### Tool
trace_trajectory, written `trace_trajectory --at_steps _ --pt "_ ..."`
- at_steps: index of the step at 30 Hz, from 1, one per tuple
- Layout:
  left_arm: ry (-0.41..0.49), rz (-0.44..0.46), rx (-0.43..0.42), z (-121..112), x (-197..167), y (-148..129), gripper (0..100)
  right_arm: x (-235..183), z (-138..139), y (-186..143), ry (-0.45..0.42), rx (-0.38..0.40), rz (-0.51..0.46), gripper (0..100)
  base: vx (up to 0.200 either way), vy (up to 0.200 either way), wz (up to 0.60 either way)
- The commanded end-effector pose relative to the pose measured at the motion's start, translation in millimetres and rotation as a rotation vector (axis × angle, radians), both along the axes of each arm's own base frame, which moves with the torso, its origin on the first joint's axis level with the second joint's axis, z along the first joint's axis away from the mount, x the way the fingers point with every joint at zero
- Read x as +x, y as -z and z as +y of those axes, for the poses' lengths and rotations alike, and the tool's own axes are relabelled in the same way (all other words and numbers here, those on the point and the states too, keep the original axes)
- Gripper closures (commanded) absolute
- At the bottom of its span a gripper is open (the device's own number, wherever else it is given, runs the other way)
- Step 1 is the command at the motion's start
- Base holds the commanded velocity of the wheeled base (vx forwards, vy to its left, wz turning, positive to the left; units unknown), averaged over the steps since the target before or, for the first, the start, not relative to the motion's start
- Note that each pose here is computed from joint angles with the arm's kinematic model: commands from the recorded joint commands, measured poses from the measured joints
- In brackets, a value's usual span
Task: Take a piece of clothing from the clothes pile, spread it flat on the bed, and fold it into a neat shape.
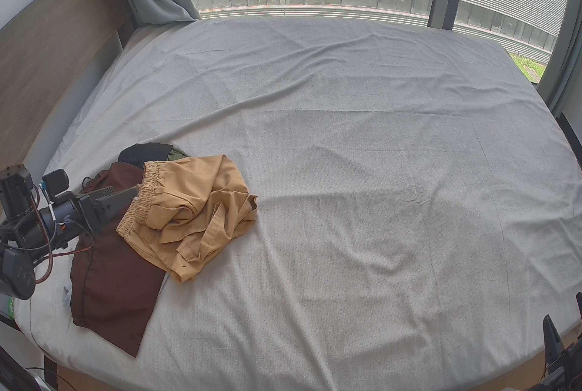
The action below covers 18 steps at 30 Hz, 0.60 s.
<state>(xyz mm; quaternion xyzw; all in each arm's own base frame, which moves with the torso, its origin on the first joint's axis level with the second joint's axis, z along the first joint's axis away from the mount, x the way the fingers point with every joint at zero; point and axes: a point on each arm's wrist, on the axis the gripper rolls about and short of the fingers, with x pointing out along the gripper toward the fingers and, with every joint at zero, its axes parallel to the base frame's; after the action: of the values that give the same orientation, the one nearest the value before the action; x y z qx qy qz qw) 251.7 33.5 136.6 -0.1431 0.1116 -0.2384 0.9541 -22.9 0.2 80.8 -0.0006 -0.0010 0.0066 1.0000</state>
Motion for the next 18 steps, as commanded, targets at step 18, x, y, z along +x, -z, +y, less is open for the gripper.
trace_trajectory --at_steps 18 --pt "-0.001 0.046 -0.009 9 47 32 0 0 0 5 -0.001 0.0 0.002 0 0.0 0.0 0.0"
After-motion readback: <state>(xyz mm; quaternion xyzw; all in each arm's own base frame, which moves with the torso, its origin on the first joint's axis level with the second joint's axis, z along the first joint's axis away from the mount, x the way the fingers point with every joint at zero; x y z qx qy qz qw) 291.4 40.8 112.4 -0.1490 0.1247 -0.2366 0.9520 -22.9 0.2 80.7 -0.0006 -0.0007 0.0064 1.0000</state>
